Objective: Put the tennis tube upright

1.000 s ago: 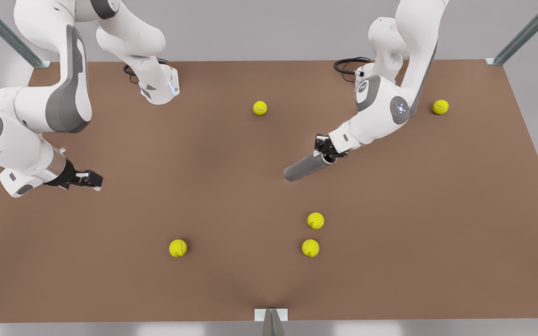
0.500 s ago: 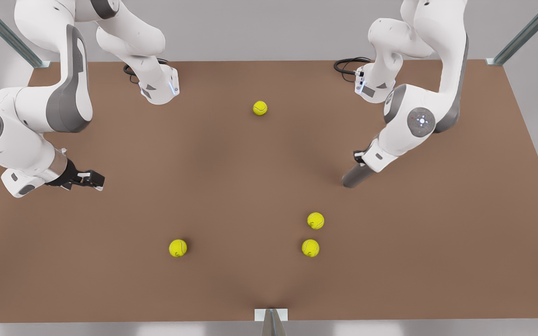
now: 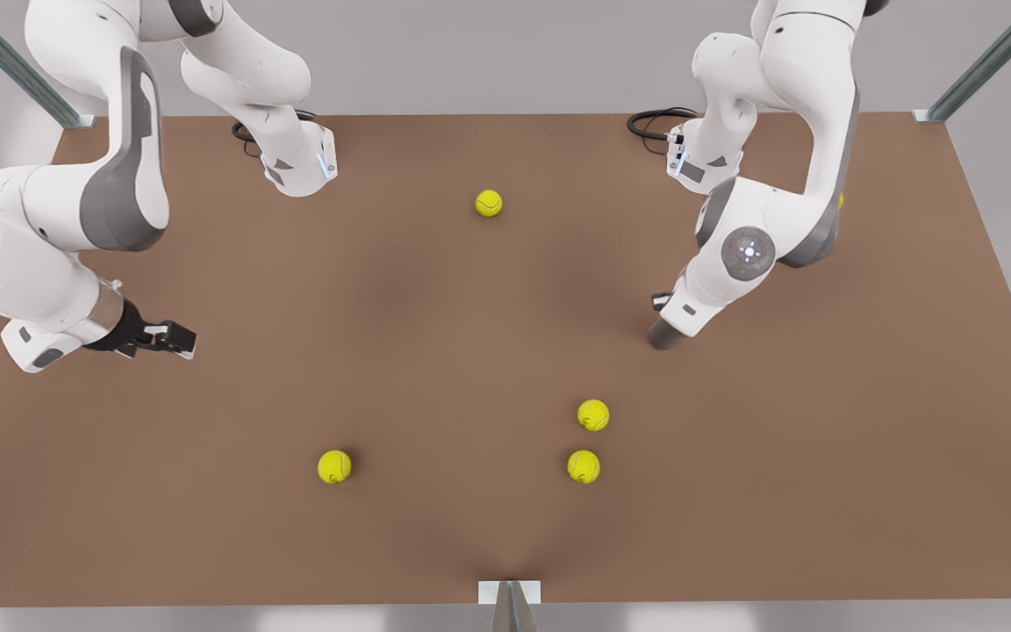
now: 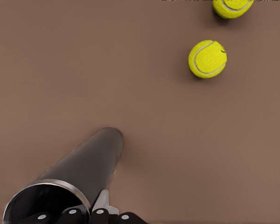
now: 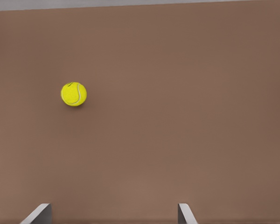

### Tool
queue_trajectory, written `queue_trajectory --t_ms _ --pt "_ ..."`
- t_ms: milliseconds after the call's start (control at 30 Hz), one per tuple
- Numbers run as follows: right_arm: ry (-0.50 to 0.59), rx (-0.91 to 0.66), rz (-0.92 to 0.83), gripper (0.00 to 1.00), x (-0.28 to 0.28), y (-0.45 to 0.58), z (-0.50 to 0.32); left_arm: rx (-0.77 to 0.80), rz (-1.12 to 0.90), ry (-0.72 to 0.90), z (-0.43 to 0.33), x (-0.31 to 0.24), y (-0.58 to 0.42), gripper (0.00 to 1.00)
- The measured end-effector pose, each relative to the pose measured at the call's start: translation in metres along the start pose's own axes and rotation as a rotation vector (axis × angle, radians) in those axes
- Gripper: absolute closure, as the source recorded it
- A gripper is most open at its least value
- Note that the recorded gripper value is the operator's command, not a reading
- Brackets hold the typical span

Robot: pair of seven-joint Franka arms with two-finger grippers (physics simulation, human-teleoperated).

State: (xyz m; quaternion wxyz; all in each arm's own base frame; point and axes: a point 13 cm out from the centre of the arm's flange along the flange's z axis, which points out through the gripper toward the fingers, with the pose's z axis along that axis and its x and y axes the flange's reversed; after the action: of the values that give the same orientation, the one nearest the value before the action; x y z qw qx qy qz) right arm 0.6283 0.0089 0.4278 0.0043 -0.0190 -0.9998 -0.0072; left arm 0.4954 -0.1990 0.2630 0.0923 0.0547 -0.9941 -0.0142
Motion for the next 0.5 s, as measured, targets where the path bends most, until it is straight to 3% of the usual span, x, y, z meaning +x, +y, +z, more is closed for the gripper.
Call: queue_trajectory --t_ms 167,233,300,500 --pt "0.002 -0.006 0.009 0.00 0.000 -0.005 0.001 0.004 -0.043 0.001 0.001 -0.005 0.003 0.79" --pt "0.002 -0.007 0.008 0.00 0.000 -0.004 0.001 0.009 -0.053 -0.001 0.000 -0.006 0.002 0.42" --pt "0.002 -0.008 0.008 0.00 0.000 -0.004 0.000 0.020 -0.060 0.000 -0.001 -0.007 -0.002 0.18" --pt "0.003 -0.009 0.009 0.00 0.000 -0.004 0.001 0.038 -0.067 -0.019 -0.017 -0.014 -0.008 0.01"
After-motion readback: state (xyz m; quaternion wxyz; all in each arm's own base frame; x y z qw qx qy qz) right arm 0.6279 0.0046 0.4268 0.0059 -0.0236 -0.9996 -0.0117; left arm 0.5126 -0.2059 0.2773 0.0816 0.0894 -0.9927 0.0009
